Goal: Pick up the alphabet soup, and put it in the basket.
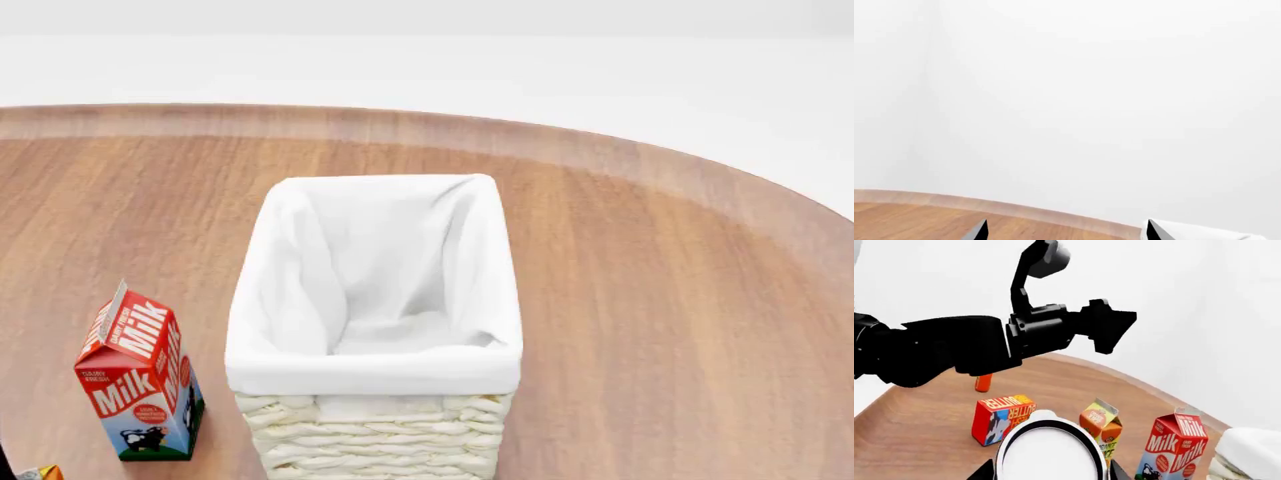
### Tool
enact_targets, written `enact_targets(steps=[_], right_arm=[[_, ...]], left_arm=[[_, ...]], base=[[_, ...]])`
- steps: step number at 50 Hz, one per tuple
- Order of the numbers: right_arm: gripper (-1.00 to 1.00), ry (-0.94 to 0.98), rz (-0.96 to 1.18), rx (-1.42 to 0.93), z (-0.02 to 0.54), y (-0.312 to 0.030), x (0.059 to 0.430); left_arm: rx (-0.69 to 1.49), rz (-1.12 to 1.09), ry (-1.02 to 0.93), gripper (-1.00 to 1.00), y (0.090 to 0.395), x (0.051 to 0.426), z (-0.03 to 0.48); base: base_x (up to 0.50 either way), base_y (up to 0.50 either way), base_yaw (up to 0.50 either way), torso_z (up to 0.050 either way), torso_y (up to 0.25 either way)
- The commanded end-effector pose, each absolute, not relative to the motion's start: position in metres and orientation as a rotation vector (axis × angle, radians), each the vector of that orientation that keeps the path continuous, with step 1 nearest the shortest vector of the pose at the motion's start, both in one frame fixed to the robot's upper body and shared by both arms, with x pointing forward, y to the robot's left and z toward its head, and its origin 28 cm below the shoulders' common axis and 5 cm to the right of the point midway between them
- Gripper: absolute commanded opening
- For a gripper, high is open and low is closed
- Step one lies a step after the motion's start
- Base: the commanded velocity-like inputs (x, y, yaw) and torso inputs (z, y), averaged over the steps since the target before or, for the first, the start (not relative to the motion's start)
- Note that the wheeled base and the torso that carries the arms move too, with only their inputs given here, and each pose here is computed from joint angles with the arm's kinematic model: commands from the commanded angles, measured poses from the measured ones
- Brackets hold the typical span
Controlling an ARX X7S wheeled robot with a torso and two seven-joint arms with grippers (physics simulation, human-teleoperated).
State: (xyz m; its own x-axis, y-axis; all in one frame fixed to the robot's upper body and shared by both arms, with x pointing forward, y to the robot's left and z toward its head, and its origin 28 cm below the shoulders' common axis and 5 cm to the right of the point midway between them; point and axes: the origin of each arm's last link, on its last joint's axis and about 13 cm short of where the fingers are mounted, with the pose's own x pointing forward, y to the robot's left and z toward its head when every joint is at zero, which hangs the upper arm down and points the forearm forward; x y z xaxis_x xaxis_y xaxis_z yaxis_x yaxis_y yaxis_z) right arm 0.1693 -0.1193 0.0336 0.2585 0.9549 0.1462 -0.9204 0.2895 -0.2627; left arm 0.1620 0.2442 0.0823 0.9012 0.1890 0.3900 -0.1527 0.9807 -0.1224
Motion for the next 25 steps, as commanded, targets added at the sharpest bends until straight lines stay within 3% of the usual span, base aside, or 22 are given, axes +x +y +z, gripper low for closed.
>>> enact_targets(steps=[1, 25], right_arm=[[-1.00, -0.451, 1.210, -0.028, 0.055, -0.128, 0.166], [-1.00, -0.652, 1.066, 0.168, 0.096, -0.134, 0.151]], left_arm=[[-0.090, 0.178, -0.413, 1.00, 0.244, 0.162, 0.083], [-0.093, 0.177, -0.414, 1.00, 0.245, 0.161, 0.084]], base=[[0.00, 0.00, 0.00, 0.000, 0.010], [0.00, 0.00, 0.00, 0.000, 0.000]])
